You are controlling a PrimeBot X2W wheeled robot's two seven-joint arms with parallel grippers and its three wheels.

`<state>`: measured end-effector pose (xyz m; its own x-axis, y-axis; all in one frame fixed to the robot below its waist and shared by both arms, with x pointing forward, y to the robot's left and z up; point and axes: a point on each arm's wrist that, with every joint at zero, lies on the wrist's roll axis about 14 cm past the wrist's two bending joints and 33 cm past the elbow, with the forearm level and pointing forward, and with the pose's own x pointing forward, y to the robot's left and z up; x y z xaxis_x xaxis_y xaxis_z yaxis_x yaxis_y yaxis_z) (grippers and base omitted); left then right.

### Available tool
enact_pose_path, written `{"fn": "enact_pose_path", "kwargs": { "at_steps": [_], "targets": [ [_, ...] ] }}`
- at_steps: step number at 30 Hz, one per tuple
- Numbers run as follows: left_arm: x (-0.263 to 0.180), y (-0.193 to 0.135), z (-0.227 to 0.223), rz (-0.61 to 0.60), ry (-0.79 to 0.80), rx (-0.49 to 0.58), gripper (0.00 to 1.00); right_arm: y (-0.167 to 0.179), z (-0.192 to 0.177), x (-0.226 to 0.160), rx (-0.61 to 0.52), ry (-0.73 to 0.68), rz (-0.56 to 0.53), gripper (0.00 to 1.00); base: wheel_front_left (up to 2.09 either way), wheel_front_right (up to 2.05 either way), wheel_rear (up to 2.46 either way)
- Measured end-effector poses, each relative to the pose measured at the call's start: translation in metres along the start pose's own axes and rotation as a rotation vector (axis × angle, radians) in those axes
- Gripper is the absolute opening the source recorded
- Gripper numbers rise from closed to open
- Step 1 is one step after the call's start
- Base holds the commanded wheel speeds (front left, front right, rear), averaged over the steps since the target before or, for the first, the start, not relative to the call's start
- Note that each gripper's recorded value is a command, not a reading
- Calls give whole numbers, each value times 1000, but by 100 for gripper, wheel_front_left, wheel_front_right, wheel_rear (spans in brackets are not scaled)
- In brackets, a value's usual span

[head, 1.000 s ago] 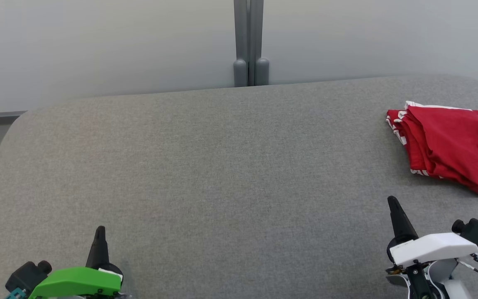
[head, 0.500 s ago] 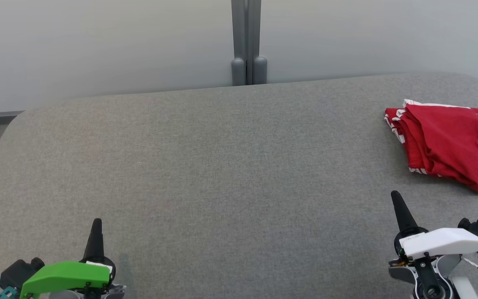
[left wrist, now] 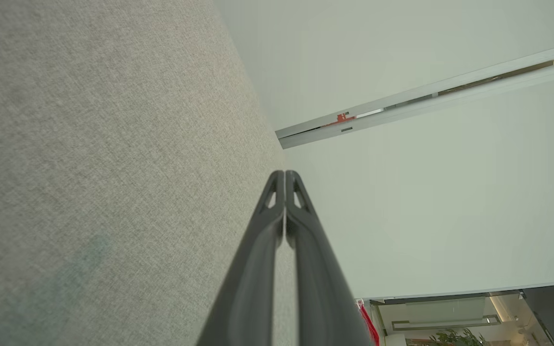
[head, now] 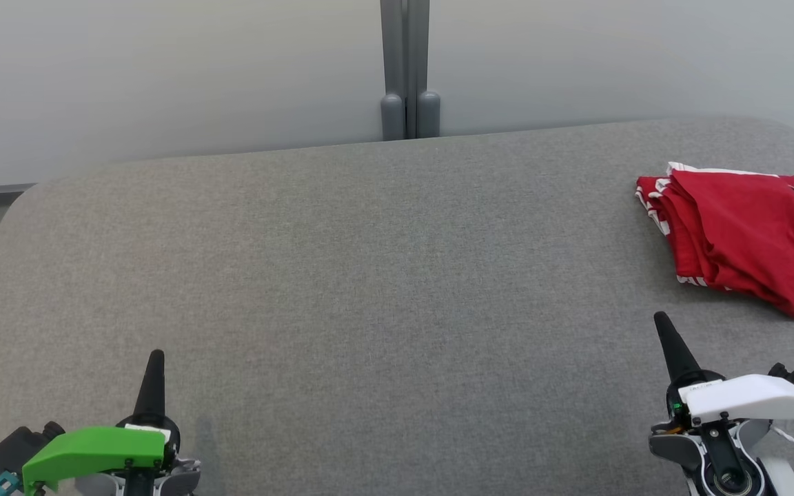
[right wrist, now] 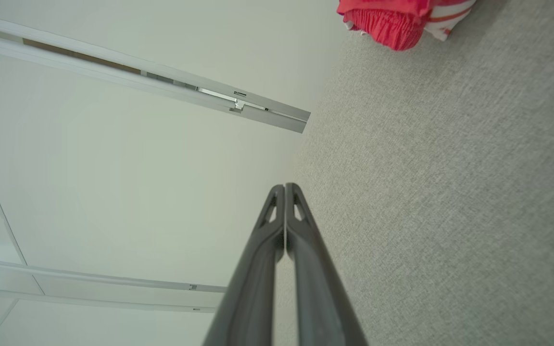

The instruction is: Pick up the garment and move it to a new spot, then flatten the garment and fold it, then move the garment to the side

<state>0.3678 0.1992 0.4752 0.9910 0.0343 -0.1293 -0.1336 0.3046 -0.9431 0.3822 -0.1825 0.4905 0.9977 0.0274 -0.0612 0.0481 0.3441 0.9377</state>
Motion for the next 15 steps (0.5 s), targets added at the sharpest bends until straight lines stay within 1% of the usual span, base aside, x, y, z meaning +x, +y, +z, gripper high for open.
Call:
{"fn": "enact_pose_path", "kwargs": {
  "at_steps": [15],
  "targets": [
    [6, -10, 3, -39, 6, -110, 0, 3, 7, 2, 127, -14, 13, 0, 0, 0, 0]
  ]
}}
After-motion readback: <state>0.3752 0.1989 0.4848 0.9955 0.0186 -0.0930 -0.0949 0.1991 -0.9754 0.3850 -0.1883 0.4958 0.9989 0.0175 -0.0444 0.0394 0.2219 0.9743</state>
